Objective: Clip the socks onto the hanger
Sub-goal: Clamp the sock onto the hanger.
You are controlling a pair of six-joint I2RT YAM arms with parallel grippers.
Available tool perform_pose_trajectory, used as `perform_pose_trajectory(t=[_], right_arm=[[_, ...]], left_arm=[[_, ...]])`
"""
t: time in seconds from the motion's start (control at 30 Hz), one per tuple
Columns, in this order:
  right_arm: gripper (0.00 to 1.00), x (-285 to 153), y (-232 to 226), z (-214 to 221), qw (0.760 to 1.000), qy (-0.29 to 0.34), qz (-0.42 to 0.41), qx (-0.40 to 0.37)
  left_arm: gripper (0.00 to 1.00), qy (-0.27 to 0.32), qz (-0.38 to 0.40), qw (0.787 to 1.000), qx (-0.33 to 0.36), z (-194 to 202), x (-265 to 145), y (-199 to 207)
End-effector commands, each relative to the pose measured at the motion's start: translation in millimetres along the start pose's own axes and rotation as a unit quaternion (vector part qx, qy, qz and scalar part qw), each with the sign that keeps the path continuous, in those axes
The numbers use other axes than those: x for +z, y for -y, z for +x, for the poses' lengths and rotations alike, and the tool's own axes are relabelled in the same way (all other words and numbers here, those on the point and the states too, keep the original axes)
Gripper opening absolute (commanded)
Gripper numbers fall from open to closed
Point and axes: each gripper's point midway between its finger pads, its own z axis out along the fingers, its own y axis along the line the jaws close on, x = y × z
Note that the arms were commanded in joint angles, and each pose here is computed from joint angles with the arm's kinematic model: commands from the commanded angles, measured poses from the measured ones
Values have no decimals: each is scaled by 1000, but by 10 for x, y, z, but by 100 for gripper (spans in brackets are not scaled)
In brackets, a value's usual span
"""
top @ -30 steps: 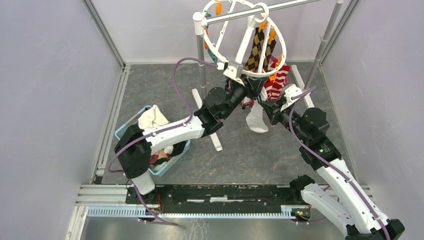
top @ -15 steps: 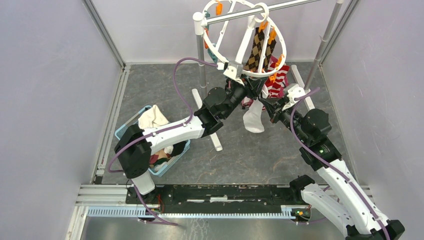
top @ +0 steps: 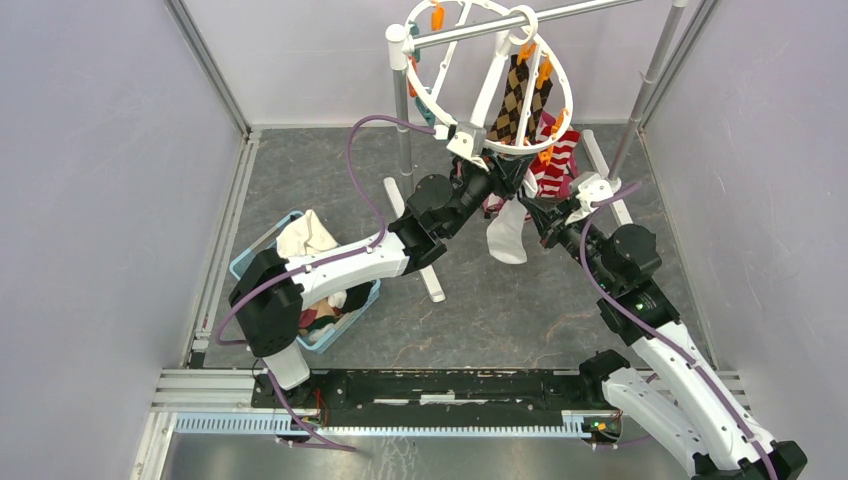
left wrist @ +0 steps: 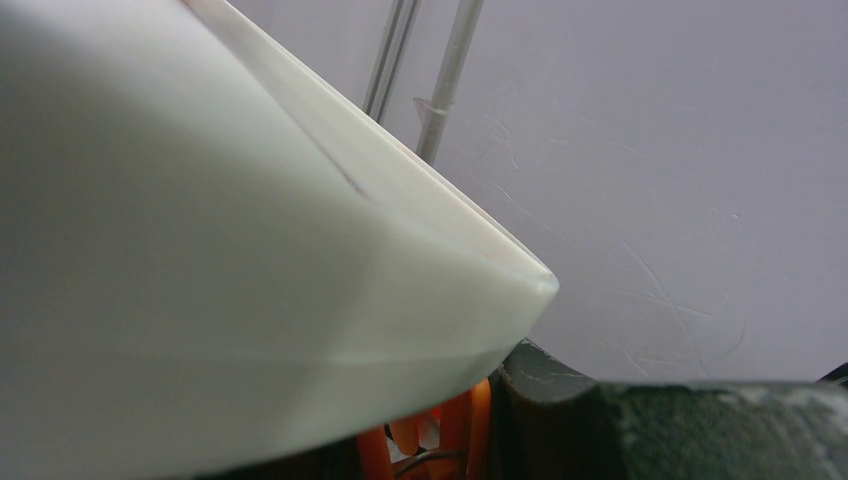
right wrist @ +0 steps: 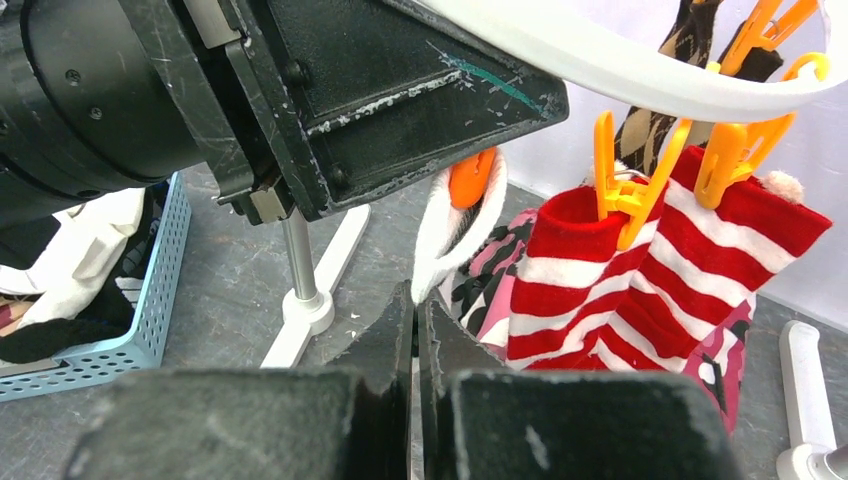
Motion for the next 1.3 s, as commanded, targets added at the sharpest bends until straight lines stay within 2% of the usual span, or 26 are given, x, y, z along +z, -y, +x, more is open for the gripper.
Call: perform_pose_trajectory(t=[0.0, 0.07, 0.2, 0.6, 0.87, 1.27], right_arm=[[0, -18, 43, -203, 999, 38, 15, -1], [0, -7, 40, -193, 999, 36, 14, 0], [0, 8, 37, -150, 999, 30, 13, 1], [0, 30, 23, -109, 1000, 23, 8, 1], [1, 4, 107, -67, 999, 13, 30, -8], [15, -70, 228, -10, 998, -1, 63, -24]], left_arm=[[7, 57, -16, 998, -35, -449, -34, 1], [11, 57, -16, 998, -35, -450, -37, -2], [26, 59, -17, 997, -36, -479, -59, -1], [62, 61, -12, 997, -42, -519, -93, 21], [82, 54, -5, 997, -53, -534, -215, 40], [91, -8, 64, 996, -65, -489, -628, 278]])
